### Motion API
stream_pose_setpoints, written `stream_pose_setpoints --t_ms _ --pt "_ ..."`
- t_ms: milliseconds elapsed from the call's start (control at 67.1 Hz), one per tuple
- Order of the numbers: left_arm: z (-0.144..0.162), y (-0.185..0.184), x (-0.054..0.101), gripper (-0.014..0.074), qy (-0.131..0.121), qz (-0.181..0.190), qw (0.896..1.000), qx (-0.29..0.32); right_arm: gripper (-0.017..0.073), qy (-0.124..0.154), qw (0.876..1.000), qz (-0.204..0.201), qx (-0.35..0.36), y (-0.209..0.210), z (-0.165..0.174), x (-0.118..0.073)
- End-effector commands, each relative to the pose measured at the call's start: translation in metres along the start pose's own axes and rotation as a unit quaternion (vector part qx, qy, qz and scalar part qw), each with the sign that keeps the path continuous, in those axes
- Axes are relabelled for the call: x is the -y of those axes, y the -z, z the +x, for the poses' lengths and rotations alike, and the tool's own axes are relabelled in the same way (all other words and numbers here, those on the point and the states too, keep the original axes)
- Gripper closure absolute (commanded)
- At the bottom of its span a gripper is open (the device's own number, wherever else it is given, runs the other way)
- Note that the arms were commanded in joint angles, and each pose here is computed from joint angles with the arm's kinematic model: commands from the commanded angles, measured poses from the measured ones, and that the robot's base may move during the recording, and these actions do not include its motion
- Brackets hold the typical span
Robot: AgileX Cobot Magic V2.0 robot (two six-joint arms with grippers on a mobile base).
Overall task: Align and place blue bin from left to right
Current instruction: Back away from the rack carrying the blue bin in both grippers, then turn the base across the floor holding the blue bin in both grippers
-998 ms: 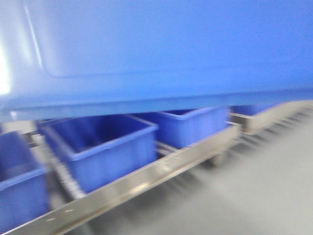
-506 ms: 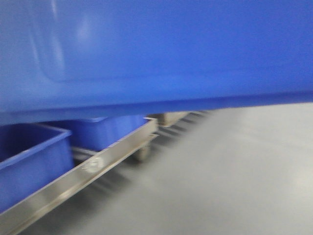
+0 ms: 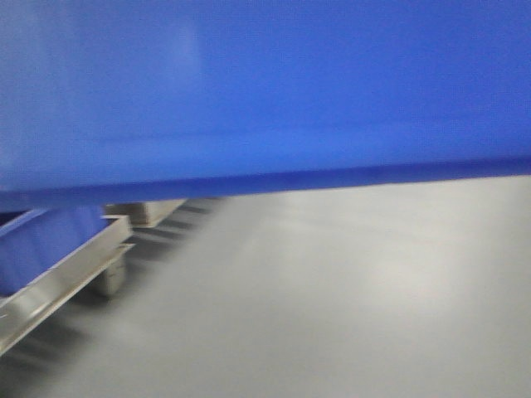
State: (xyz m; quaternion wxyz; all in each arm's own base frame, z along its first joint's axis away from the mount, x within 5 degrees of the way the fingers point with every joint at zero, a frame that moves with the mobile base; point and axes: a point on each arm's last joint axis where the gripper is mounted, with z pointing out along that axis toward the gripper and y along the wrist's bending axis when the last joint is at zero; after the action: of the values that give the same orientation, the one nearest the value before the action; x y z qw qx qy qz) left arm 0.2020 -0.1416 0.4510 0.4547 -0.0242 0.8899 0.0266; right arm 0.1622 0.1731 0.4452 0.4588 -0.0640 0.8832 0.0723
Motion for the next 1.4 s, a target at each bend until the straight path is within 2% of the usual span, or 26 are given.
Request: stream_pose_setpoints --t_ms 0,1385 --pt "-0.0098 0.0073 0.0183 0.0704 0.003 0.094 0.994 0.056 0.0637 -0.001 0.986 -0.137 0.095 0.0087 -0.0170 -0.0260" --pt "-0.0098 0.0073 0.0183 0.0704 0.003 0.094 0.994 0.056 0.0637 -0.001 0.986 -0.137 0.095 0.0087 -0.0170 -0.0260"
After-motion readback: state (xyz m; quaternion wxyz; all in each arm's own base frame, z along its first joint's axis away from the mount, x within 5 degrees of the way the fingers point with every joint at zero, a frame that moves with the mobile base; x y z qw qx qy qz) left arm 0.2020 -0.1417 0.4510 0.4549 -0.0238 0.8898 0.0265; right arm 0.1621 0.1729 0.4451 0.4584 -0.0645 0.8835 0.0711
